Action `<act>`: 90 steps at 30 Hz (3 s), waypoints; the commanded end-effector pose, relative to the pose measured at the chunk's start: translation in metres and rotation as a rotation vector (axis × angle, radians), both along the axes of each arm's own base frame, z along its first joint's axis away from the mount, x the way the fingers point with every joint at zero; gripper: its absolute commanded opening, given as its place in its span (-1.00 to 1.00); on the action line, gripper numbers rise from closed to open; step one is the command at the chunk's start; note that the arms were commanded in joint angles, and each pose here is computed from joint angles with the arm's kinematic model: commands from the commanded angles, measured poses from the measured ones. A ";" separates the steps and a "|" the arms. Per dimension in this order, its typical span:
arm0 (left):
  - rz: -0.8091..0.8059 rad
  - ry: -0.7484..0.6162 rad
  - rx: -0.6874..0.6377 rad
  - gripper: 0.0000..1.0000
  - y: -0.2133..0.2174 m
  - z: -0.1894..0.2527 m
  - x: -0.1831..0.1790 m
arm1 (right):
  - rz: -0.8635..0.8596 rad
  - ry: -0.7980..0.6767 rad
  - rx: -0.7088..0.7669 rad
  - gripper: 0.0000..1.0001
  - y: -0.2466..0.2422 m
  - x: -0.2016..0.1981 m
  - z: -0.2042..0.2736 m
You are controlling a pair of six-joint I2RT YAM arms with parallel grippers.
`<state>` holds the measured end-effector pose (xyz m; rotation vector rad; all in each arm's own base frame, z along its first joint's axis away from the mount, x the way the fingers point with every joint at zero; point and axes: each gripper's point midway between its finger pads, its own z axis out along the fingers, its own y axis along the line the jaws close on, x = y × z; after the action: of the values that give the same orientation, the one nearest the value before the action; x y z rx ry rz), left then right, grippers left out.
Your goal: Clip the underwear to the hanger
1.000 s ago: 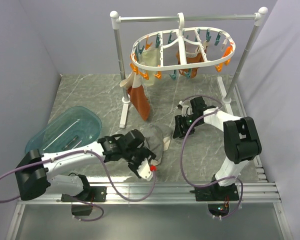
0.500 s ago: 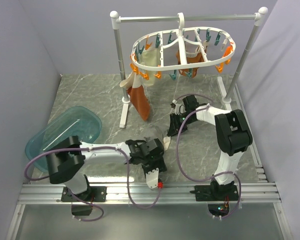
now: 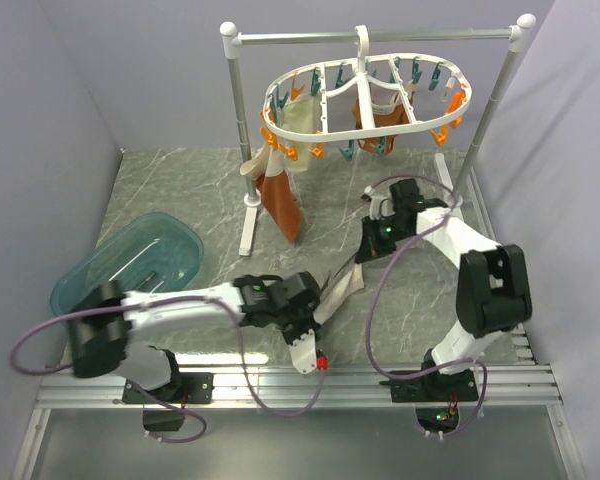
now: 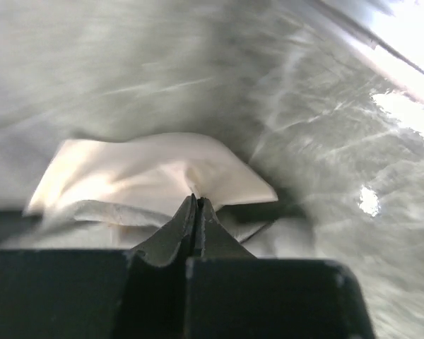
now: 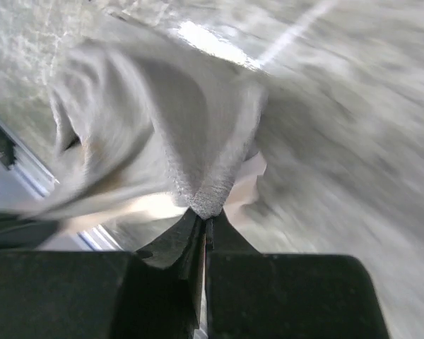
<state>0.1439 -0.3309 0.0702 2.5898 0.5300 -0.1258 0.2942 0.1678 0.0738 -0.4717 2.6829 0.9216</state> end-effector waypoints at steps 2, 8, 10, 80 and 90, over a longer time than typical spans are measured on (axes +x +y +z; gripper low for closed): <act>0.100 0.211 -0.235 -0.99 0.013 0.080 -0.034 | -0.023 -0.025 -0.129 -1.00 -0.046 -0.013 0.017; 0.306 0.449 -0.314 -0.99 0.033 0.092 -0.030 | -0.016 0.045 -0.209 -1.00 -0.062 -0.026 0.001; 0.405 0.564 -0.325 -0.99 0.034 0.086 -0.019 | -0.025 0.099 -0.204 -1.00 -0.059 -0.023 -0.010; 0.390 0.400 -0.361 0.11 0.052 0.043 0.067 | 1.038 -0.716 -0.322 -0.12 -0.050 -0.025 -0.042; 0.404 0.395 -0.359 0.11 0.057 0.038 0.079 | 1.047 -0.663 -0.374 -0.51 -0.046 -0.024 -0.055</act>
<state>0.2163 -0.2660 0.0943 2.0806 1.1157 -0.5478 0.2591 0.1202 0.0135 -1.9680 1.8538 0.3472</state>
